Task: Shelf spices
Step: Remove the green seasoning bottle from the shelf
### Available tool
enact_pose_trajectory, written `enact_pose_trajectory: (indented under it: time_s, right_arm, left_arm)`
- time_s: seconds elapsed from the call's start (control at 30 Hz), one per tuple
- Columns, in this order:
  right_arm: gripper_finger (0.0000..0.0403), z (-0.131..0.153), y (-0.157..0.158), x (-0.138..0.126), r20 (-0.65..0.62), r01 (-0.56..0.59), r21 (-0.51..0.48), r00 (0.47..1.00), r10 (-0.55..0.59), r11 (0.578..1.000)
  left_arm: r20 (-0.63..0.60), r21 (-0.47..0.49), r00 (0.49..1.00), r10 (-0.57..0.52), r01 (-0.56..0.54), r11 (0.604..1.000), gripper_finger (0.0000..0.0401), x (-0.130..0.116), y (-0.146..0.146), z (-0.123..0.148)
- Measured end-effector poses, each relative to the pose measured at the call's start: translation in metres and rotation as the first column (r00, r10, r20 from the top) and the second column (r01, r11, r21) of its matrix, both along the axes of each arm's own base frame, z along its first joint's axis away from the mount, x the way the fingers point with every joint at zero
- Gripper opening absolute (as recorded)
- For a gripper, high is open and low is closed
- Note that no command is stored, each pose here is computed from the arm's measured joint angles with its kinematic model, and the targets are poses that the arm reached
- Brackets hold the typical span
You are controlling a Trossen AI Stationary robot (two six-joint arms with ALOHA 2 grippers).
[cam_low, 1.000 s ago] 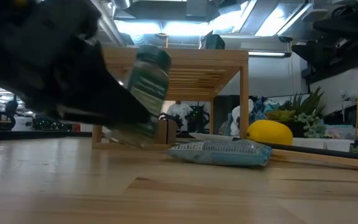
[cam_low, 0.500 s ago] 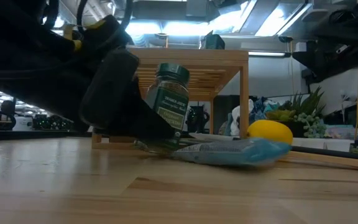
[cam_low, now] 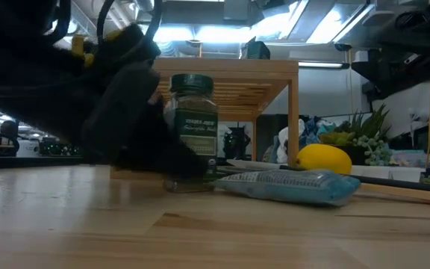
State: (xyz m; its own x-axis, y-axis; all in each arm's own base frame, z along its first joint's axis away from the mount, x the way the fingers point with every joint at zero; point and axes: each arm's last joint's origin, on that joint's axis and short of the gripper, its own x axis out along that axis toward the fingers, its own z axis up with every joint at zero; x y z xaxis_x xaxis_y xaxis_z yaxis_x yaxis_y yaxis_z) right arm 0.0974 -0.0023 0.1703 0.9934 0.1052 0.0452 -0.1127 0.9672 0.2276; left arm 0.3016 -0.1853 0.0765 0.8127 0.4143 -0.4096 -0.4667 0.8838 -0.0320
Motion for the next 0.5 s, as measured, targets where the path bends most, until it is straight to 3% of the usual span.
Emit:
enact_pose_trajectory:
  time_s: [0.5]
  right_arm:
    - [0.0307, 0.0000, 0.0000, 0.0000, 0.000, 0.000, 0.000, 1.000, 0.000, 1.000]
  left_arm:
    - [-0.042, 0.018, 0.999, 0.007, -0.007, 1.000, 0.0216, -0.0052, 0.0017, 0.0025]
